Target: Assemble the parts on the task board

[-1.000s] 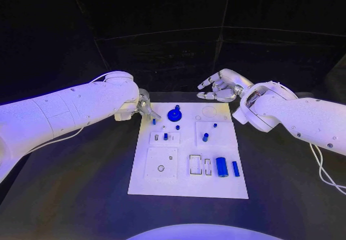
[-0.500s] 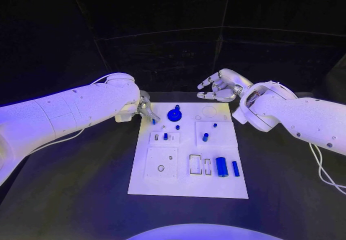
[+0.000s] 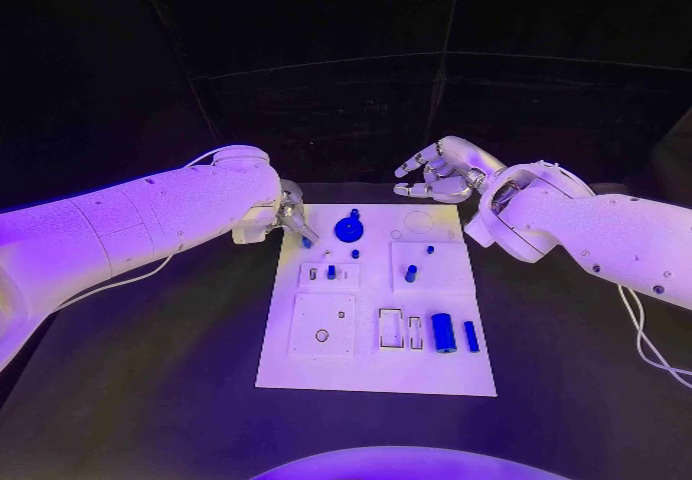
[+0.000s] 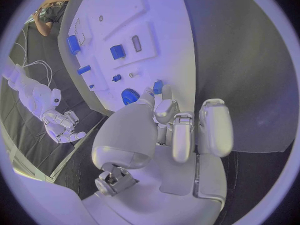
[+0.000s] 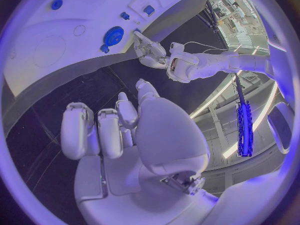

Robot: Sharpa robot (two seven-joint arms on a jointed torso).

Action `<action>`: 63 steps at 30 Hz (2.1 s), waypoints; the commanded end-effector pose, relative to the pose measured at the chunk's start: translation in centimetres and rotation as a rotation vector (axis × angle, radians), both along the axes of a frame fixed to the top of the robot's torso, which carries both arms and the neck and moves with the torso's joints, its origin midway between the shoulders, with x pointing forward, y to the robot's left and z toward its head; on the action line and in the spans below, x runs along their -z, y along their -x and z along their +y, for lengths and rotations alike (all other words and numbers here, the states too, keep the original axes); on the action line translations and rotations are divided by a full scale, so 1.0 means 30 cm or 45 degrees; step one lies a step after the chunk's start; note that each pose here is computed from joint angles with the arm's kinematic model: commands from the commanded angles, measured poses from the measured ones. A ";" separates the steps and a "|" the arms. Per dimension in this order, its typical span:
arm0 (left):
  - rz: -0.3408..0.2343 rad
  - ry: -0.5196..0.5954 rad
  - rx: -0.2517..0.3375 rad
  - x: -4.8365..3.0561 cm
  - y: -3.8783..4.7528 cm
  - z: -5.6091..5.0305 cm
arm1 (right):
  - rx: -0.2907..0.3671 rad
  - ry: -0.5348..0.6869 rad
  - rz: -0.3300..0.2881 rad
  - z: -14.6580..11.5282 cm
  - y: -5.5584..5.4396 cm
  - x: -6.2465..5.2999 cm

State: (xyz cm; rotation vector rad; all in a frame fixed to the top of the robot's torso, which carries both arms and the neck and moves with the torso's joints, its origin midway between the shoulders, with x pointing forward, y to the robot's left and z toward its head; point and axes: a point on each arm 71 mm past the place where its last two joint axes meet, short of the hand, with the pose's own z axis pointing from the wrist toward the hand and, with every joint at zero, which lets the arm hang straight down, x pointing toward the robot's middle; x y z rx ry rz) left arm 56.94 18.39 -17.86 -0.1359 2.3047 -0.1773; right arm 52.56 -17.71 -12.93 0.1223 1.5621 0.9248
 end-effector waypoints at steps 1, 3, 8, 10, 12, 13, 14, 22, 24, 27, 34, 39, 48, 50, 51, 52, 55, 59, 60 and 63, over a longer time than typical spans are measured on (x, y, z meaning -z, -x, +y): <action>0.038 0.079 0.019 0.001 0.008 -0.016 | -0.014 0.001 -0.006 0.004 0.001 -0.005; 0.050 0.095 0.016 0.002 0.010 -0.017 | -0.014 0.001 -0.006 0.004 0.000 -0.005; 0.056 0.116 0.002 0.002 0.011 -0.014 | -0.013 0.002 -0.006 0.003 0.000 -0.005; 0.054 0.119 -0.004 0.002 0.011 -0.012 | -0.014 0.002 -0.006 0.003 0.000 -0.005; 0.050 0.123 -0.009 0.001 0.010 -0.011 | -0.014 0.002 -0.006 0.003 0.000 -0.005; 0.048 0.125 -0.011 0.001 0.010 -0.010 | -0.014 0.001 -0.006 0.003 0.000 -0.005; 0.046 0.127 -0.012 0.001 0.010 -0.010 | -0.013 0.001 -0.006 0.003 0.000 -0.005; 0.003 0.169 -0.012 -0.007 0.015 -0.011 | -0.014 0.001 -0.006 0.003 0.000 -0.005; -0.013 0.183 -0.015 -0.010 0.019 -0.007 | -0.013 0.002 -0.006 0.003 -0.001 -0.005; -0.035 0.207 -0.023 -0.015 0.029 0.002 | -0.012 0.002 -0.007 0.001 -0.001 -0.004; -0.090 0.259 -0.033 -0.030 0.068 0.020 | -0.008 0.003 -0.007 -0.004 -0.001 -0.004; -0.125 0.292 -0.038 -0.039 0.101 0.032 | -0.006 0.003 -0.007 -0.007 -0.001 -0.005; -0.171 0.346 -0.063 -0.031 0.164 0.051 | -0.002 0.003 -0.007 -0.012 -0.002 -0.004; -0.175 0.354 -0.069 -0.025 0.176 0.054 | -0.002 0.002 -0.006 -0.013 -0.002 -0.004; -0.176 0.357 -0.071 -0.022 0.181 0.054 | -0.001 0.002 -0.006 -0.013 -0.002 -0.004; -0.174 0.358 -0.073 -0.017 0.187 0.055 | -0.001 0.002 -0.006 -0.013 -0.002 -0.004; -0.165 0.350 -0.072 -0.003 0.201 0.057 | -0.001 0.002 -0.005 -0.013 -0.003 -0.004; -0.151 0.329 -0.062 0.015 0.217 0.057 | -0.001 0.002 -0.005 -0.013 -0.003 -0.004; -0.147 0.326 -0.061 0.019 0.220 0.057 | 0.000 0.002 -0.005 -0.013 -0.003 -0.004; -0.133 0.317 -0.055 0.029 0.230 0.056 | -0.001 0.002 -0.005 -0.013 -0.004 -0.003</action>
